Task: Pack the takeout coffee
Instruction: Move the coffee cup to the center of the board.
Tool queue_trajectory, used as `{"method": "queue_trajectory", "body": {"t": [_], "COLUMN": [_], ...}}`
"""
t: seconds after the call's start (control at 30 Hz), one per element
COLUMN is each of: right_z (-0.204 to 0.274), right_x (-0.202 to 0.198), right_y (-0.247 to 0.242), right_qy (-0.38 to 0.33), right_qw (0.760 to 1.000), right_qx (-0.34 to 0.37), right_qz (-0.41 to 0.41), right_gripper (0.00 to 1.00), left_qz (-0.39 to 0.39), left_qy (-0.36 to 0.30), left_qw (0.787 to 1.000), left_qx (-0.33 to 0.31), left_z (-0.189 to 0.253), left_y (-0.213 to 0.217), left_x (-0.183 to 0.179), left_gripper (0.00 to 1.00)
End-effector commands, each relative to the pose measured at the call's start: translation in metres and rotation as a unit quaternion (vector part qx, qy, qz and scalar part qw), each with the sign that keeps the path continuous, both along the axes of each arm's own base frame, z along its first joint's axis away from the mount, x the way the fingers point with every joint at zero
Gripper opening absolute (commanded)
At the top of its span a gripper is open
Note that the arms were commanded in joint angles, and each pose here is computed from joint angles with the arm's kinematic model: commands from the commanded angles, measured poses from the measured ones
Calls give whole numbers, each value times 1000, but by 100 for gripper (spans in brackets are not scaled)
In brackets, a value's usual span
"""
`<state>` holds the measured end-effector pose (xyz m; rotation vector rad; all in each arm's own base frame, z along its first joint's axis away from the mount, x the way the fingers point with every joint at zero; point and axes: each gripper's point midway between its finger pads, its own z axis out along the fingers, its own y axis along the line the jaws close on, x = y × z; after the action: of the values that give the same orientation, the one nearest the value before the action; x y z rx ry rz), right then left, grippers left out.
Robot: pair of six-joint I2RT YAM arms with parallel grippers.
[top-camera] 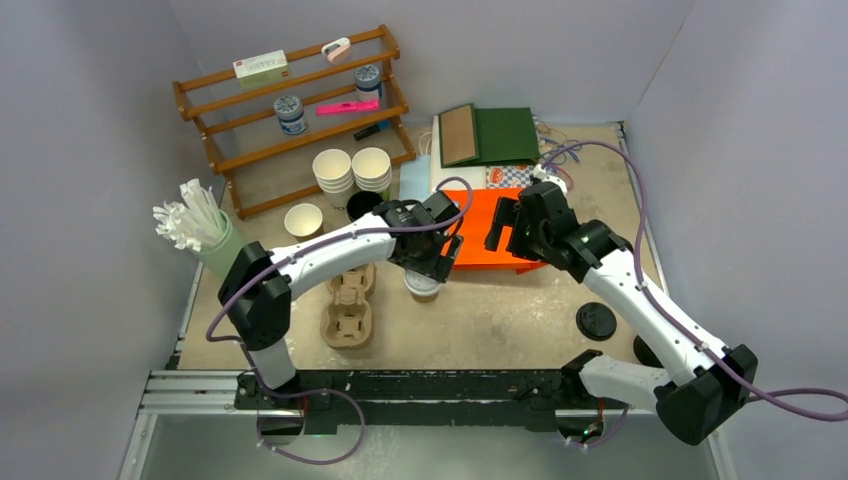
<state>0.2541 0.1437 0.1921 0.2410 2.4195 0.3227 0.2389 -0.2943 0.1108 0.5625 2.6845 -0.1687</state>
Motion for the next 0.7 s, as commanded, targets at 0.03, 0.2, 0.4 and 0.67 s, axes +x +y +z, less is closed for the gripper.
{"method": "queue_trajectory", "body": {"t": [0.03, 0.2, 0.4, 0.67], "right_z": [-3, -9, -22, -24], "right_x": [3, 5, 8, 47], "right_y": [9, 15, 25, 43], "right_qy": [5, 16, 36, 16], "right_qw": [1000, 999, 998, 997], "right_qx": [16, 21, 26, -8], "right_qz": [15, 24, 41, 78], "right_gripper": [98, 98, 98, 88], "left_qz": [32, 54, 79, 98], "left_qy": [7, 5, -8, -20], "left_qw": [999, 998, 997, 995], "left_qx": [-19, -21, 0, -13], "left_z": [9, 15, 18, 17], "left_y": [24, 48, 81, 87], "left_x": [7, 13, 24, 45], "left_gripper": [76, 73, 73, 73]}}
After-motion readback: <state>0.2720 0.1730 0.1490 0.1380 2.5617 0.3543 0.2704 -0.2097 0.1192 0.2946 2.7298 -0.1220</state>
